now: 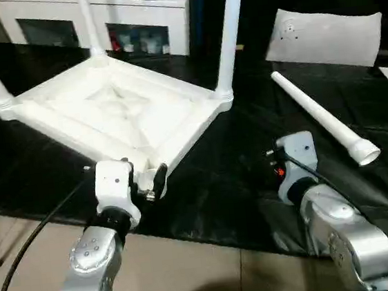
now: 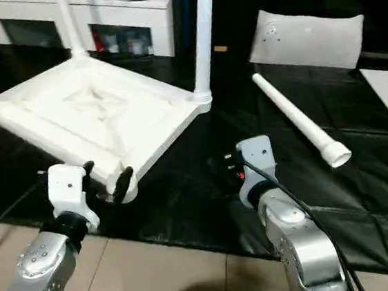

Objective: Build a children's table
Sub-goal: Move to table

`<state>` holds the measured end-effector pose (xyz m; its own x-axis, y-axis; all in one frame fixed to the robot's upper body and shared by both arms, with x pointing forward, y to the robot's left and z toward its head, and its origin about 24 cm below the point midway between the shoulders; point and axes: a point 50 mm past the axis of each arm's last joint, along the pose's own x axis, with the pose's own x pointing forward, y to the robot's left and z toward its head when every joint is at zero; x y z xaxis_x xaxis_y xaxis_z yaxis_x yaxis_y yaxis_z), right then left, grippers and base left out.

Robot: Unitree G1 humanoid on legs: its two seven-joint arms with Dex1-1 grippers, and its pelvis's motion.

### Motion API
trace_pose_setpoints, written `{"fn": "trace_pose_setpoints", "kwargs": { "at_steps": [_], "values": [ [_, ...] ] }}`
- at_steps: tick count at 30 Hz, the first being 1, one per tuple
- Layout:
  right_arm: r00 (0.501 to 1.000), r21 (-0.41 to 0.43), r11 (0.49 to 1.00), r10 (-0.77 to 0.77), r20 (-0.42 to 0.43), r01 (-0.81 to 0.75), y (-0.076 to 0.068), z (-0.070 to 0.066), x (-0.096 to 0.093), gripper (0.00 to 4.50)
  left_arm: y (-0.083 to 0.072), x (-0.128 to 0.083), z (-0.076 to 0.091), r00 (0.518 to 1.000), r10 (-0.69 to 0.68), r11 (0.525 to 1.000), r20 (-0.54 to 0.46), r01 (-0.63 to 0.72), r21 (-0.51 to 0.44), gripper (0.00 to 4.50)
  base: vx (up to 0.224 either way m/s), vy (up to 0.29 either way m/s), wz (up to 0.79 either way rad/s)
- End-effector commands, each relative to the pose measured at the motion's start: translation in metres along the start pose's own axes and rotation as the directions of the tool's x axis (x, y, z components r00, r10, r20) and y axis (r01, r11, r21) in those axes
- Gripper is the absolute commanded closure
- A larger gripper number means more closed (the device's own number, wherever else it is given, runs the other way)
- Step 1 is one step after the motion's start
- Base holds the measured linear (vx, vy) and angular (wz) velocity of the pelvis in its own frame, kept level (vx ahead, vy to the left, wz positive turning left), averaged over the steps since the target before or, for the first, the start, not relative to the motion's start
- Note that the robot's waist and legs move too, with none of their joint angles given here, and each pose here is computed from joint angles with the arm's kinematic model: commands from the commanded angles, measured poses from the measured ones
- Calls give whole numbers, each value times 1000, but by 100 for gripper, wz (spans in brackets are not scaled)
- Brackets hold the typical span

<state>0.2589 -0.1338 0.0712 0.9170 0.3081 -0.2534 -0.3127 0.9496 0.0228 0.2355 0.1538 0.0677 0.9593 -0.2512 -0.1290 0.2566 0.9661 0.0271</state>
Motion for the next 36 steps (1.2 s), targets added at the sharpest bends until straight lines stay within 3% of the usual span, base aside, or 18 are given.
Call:
{"fn": "trace_pose_setpoints", "kwargs": {
  "at_steps": [1, 11, 28, 36],
  "values": [
    [1000, -7, 1000, -20, -12, 19, -6, -2, -1, 0, -6, 2, 8, 999, -23, 1000, 39, 23, 3, 7, 72, 25, -73],
    [1000, -45, 999, 9, -14, -10, -4, -3, -1, 0, -9, 1, 8, 998, -44, 999, 33, 43, 22, 7, 117, 16, -66],
    [995, -155, 984, 84, -51, -91, 1, -3, 2, 0, -11, 3, 9, 998, -43, 999, 38, 42, 26, 7, 105, 19, 5],
    [997, -135, 988, 65, -53, -71, -1, -1, 5, 0, -12, 0, 9, 998, -49, 998, 34, 48, 33, 7, 78, -44, 0]
  ]
}}
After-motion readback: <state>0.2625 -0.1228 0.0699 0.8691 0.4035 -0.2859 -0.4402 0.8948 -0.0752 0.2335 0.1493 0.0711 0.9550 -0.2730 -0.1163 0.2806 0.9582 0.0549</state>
